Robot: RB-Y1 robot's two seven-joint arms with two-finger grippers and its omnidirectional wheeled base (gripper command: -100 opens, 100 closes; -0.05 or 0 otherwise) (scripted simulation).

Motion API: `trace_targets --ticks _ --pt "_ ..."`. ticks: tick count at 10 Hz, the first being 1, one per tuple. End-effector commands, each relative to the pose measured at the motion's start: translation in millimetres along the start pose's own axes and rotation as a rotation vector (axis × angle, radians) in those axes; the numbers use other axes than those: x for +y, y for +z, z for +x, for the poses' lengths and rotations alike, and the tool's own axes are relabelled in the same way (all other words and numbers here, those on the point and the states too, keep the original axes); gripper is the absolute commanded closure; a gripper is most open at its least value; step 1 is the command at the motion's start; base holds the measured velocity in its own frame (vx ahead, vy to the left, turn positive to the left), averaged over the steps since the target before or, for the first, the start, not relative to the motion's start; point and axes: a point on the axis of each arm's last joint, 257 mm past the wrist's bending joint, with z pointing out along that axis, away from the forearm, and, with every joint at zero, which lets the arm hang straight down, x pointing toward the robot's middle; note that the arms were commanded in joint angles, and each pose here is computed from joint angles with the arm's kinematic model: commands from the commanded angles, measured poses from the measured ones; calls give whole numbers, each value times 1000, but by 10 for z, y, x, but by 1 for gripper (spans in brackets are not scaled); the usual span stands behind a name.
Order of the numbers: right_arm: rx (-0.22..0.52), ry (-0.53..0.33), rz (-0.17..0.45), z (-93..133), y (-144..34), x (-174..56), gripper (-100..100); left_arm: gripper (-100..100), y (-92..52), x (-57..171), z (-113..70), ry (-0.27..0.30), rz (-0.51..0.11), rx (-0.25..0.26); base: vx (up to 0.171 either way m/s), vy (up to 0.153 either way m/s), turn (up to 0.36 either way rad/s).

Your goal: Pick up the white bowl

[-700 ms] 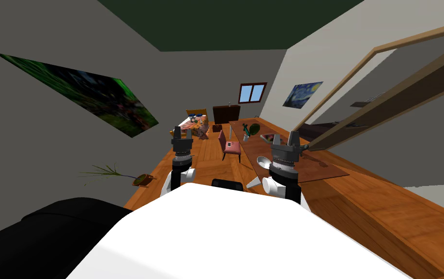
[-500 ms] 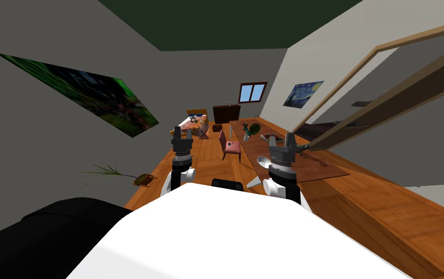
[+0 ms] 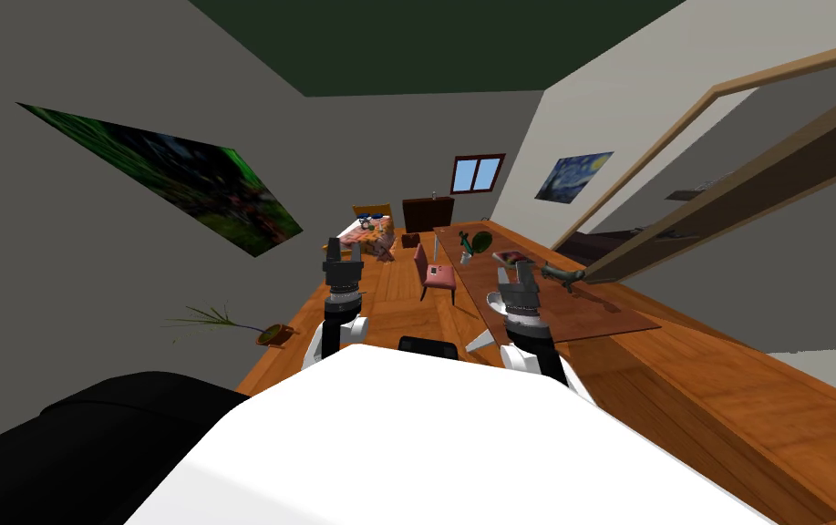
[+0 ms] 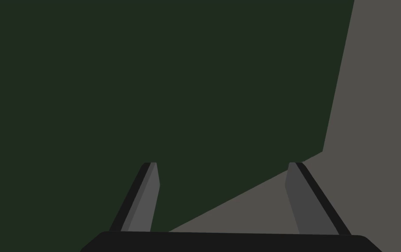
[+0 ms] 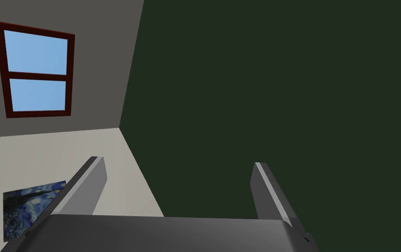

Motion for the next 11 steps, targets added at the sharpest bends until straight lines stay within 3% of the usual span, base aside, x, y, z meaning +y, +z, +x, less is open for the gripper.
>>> trace_targets --ticks 1,2,6,7,10,11 --pt "47 -13 67 54 -123 -255 -100 0 0 0 0 0 0 0 -37 49 36" --pt "53 -16 68 57 -125 -256 -100 0 0 0 0 0 0 0 -27 35 9" --pt "160 -76 222 83 -451 -835 -100 0 0 0 0 0 0 0 -27 33 33" --pt "171 -82 222 82 -455 -837 -100 0 0 0 0 0 0 0 -18 19 18" --pt "252 -147 331 33 -740 -1236 -100 0 0 0 0 0 0 0 -16 25 37" --pt "255 -149 333 29 -747 -1244 -100 0 0 0 0 0 0 0 -12 25 26"
